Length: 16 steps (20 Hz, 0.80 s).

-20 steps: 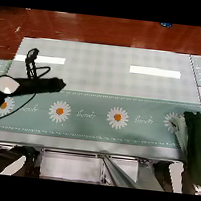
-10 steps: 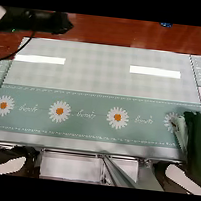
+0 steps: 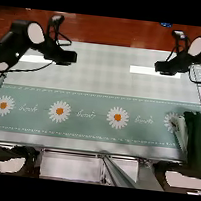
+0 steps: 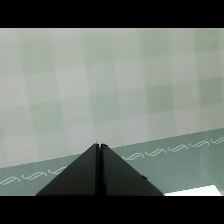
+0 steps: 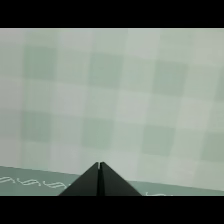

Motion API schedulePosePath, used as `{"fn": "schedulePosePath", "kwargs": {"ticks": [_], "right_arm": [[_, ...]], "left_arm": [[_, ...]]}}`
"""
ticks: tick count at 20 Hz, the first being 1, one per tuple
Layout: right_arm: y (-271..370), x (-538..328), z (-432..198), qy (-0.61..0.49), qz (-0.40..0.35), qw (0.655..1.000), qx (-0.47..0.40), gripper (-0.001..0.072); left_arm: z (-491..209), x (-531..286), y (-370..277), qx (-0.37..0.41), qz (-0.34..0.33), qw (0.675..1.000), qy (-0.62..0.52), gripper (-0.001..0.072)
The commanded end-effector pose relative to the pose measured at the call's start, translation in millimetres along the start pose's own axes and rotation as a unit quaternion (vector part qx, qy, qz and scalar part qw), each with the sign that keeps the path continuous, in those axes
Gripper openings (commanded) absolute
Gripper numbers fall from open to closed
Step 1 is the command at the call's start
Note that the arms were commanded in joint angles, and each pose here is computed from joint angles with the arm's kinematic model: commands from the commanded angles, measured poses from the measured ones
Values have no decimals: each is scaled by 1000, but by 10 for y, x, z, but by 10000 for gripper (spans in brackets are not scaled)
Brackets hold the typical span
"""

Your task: Fold the shirts.

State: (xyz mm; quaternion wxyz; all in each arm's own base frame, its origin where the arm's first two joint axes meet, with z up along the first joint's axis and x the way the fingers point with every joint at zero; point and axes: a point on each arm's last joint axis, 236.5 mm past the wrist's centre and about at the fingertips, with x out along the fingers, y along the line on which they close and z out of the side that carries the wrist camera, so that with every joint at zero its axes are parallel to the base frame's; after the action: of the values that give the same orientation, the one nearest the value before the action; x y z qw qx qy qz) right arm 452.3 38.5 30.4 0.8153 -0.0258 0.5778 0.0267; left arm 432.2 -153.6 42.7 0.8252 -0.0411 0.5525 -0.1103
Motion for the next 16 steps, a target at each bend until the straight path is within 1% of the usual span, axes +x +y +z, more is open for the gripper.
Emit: {"fn": "schedulePosePath", "kwargs": {"ticks": [1, 16], "right_arm": [[17, 115, -50, 13, -22, 999, -22, 21], [5, 116, -47, 12, -25, 999, -24, 21]], "left_arm": [[-142, 137, 102, -7, 16, 1000, 22, 20], [-215, 282, 134, -9, 21, 999, 42, 20]]}}
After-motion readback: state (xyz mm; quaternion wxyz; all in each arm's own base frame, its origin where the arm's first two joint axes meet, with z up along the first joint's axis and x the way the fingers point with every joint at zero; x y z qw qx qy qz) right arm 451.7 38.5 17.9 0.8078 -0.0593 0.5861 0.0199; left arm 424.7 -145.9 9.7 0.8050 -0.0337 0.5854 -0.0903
